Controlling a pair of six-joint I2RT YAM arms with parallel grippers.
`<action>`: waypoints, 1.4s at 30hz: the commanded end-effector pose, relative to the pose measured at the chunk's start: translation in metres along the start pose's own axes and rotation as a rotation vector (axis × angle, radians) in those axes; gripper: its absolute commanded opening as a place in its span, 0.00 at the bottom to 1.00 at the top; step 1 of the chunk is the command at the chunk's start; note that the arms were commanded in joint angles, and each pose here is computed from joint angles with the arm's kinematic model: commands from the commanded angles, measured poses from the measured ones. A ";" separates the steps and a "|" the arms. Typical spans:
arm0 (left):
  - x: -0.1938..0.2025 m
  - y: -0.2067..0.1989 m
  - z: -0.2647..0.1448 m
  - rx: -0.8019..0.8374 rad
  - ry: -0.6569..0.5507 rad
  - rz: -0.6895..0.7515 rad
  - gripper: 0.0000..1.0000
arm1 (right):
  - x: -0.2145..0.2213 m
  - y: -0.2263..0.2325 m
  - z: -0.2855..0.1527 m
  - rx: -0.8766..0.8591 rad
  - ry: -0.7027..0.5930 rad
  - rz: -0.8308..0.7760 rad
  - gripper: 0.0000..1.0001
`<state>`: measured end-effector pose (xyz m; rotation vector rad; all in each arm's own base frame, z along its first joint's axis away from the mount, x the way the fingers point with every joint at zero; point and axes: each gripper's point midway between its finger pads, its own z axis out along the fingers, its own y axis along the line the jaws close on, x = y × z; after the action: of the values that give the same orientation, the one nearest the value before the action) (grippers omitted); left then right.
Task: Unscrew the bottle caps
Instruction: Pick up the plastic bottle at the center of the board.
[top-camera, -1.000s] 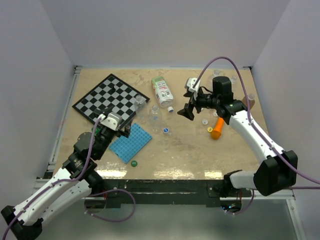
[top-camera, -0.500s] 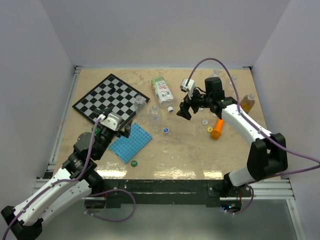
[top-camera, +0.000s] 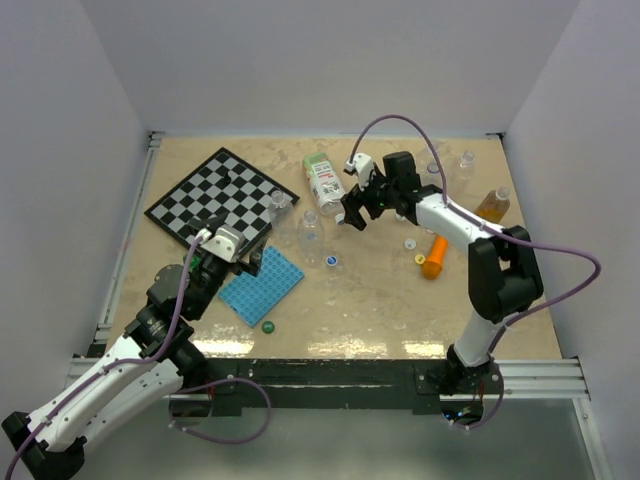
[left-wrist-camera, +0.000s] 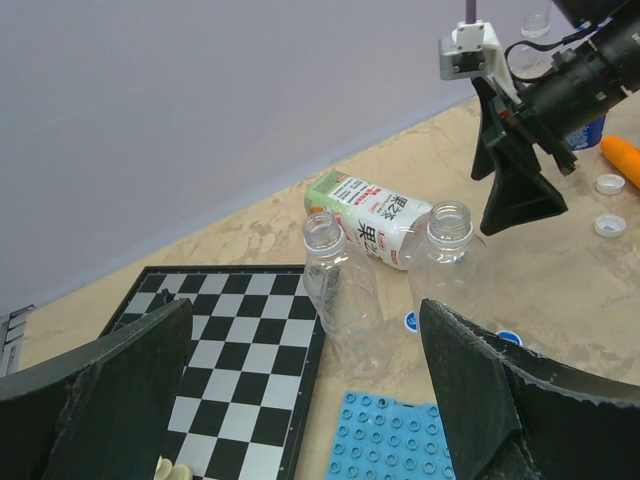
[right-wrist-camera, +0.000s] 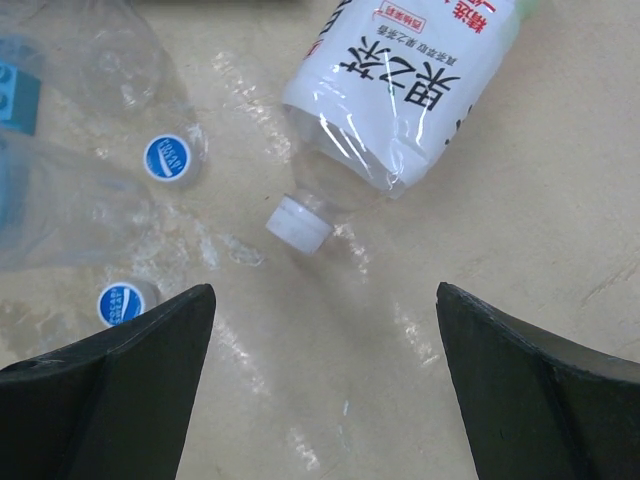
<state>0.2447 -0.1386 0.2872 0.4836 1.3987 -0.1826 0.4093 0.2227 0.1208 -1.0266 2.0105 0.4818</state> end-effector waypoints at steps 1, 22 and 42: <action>-0.021 0.005 0.000 -0.010 -0.055 -0.009 1.00 | -0.021 -0.016 0.025 0.073 -0.024 0.062 0.96; -0.022 0.007 0.000 -0.015 -0.057 -0.005 1.00 | -0.006 -0.015 0.051 0.134 0.005 0.157 0.96; -0.021 0.007 0.001 -0.014 -0.054 -0.004 1.00 | -0.006 -0.019 0.053 0.168 -0.006 0.201 0.95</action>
<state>0.2452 -0.1378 0.2872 0.4828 1.3988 -0.1810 0.4426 0.2444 0.0790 -0.7666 2.1660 0.4127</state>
